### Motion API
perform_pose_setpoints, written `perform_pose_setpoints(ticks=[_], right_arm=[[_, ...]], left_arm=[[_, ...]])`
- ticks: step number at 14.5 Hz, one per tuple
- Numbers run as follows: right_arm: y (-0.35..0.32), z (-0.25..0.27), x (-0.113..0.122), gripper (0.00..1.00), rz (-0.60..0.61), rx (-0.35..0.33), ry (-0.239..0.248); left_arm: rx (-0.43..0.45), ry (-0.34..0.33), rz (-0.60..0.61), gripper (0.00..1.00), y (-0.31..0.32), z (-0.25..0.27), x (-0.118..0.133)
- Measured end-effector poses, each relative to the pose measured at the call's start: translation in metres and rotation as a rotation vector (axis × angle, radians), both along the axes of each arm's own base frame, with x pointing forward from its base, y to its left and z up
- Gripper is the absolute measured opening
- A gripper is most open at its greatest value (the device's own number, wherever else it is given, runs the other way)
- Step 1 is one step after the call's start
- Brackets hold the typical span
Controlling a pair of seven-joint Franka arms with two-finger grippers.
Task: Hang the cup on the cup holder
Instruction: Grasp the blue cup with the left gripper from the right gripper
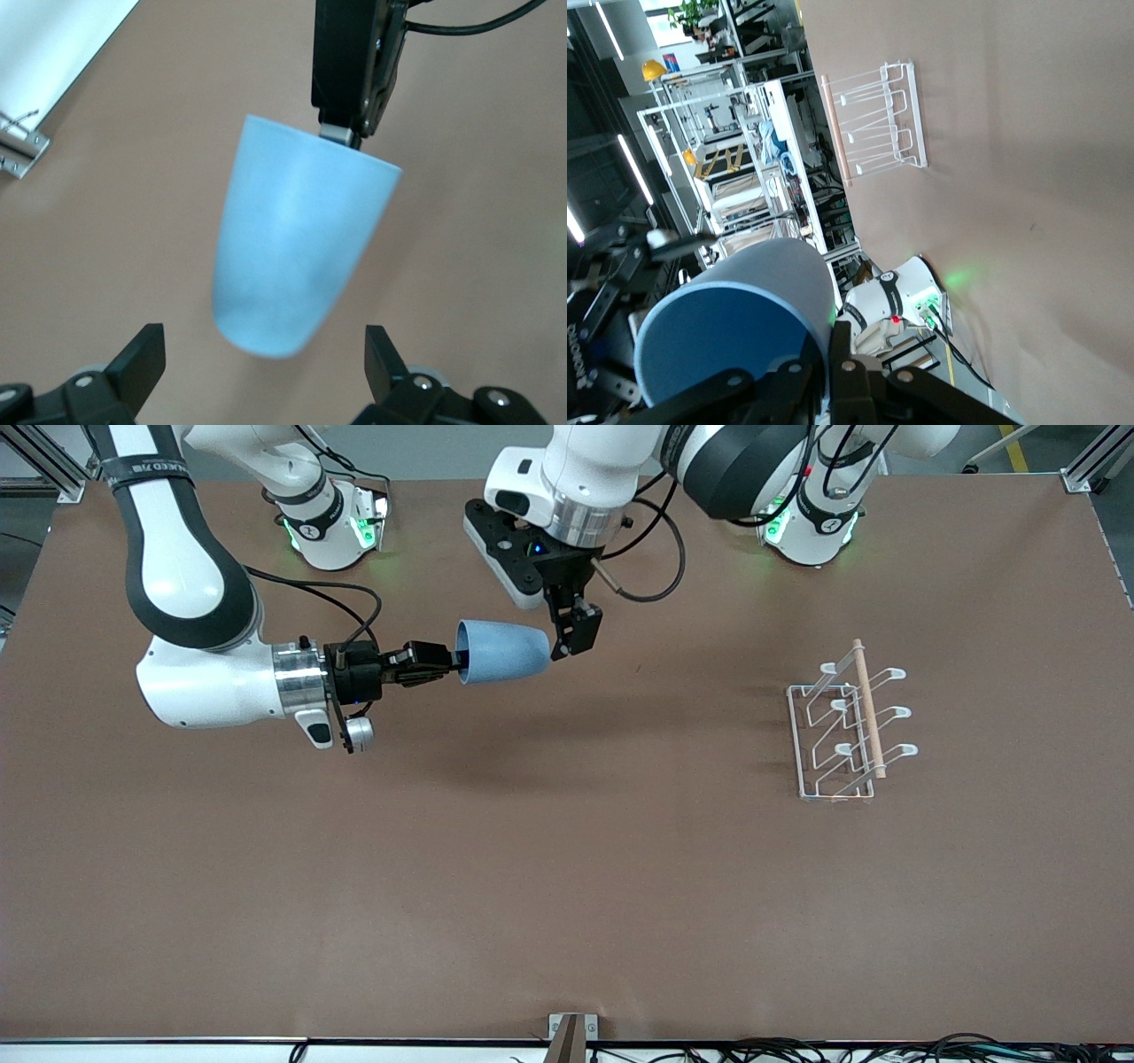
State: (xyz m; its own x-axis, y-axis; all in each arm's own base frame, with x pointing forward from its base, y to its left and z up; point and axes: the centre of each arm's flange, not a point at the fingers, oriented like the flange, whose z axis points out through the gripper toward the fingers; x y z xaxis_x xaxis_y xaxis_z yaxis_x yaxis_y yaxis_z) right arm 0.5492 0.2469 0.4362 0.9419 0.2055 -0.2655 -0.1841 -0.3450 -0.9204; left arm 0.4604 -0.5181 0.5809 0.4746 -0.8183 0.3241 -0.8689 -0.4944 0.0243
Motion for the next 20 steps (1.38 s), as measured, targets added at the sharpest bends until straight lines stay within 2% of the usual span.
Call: perform_pose_setpoints(ticks=[9,20], right_arm=[[-0.002,-0.005,0.002,0.05,-0.001,0.001,0.000],[-0.003,-0.005,0.004,0.07,-0.004,0.002,-0.003]], left_arm=[[-0.005,-0.049,-0.124,0.98,-0.010,-0.019,0.010],[-0.050,-0.070,-0.153,0.95,-0.033,-0.055,0.018]])
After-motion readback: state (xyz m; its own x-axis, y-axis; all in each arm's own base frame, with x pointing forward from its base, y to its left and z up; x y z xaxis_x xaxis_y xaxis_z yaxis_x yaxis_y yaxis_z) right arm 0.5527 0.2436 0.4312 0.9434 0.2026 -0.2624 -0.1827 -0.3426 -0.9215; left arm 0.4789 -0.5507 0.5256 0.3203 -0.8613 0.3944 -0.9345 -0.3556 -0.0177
